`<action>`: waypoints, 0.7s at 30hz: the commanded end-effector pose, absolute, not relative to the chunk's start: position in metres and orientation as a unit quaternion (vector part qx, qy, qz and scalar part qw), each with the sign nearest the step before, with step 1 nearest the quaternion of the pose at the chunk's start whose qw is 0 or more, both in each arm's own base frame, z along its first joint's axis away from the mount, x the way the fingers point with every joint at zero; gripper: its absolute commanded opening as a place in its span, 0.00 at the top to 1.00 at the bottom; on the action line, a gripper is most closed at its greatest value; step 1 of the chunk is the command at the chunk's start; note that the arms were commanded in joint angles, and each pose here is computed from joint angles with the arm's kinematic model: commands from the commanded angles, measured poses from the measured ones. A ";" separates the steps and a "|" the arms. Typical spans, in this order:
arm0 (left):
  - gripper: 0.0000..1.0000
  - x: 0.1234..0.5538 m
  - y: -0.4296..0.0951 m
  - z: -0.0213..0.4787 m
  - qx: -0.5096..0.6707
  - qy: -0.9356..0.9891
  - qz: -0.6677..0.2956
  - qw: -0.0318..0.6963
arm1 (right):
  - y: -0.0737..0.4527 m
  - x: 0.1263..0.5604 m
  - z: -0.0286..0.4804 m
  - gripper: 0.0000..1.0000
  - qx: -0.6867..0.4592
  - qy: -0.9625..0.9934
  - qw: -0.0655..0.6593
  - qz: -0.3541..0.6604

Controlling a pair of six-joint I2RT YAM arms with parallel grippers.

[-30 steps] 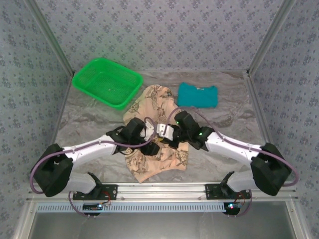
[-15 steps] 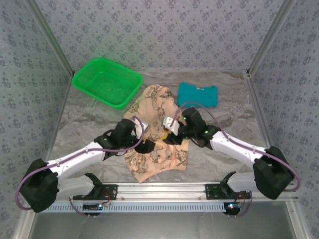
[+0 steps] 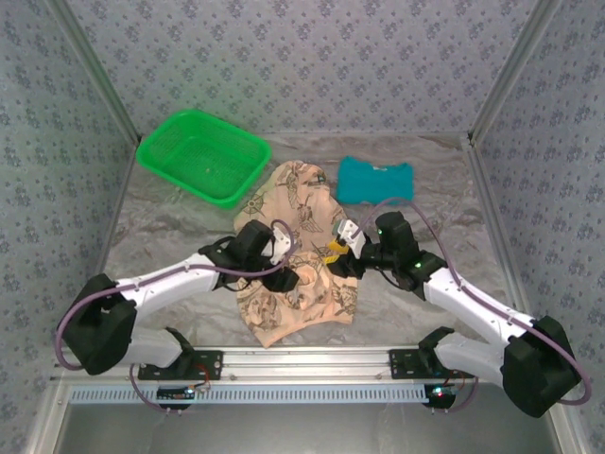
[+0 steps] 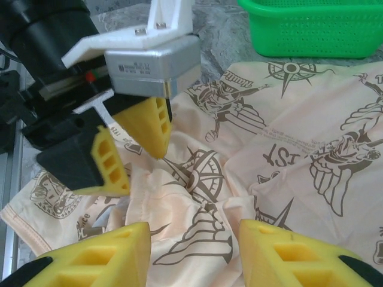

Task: Fold the inside-out t-shirt

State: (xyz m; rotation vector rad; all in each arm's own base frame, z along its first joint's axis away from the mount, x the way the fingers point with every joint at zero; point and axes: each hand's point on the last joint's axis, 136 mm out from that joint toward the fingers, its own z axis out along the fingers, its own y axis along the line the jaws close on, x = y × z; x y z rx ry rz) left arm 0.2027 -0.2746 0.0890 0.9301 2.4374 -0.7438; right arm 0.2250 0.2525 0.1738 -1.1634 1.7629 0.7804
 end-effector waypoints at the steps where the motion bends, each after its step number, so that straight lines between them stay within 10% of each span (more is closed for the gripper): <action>1: 0.78 0.210 -0.286 0.101 0.355 0.868 -0.266 0.222 | 0.259 0.215 0.182 0.56 -0.477 0.690 0.430 0.334; 4: 1.00 0.213 -0.293 0.116 0.353 0.867 -0.276 0.220 | 0.267 0.196 0.169 0.55 -0.523 0.679 0.413 0.307; 21: 1.00 0.215 -0.287 0.160 0.229 0.858 -0.395 0.235 | 0.302 0.164 0.113 0.58 -0.691 0.582 0.389 0.179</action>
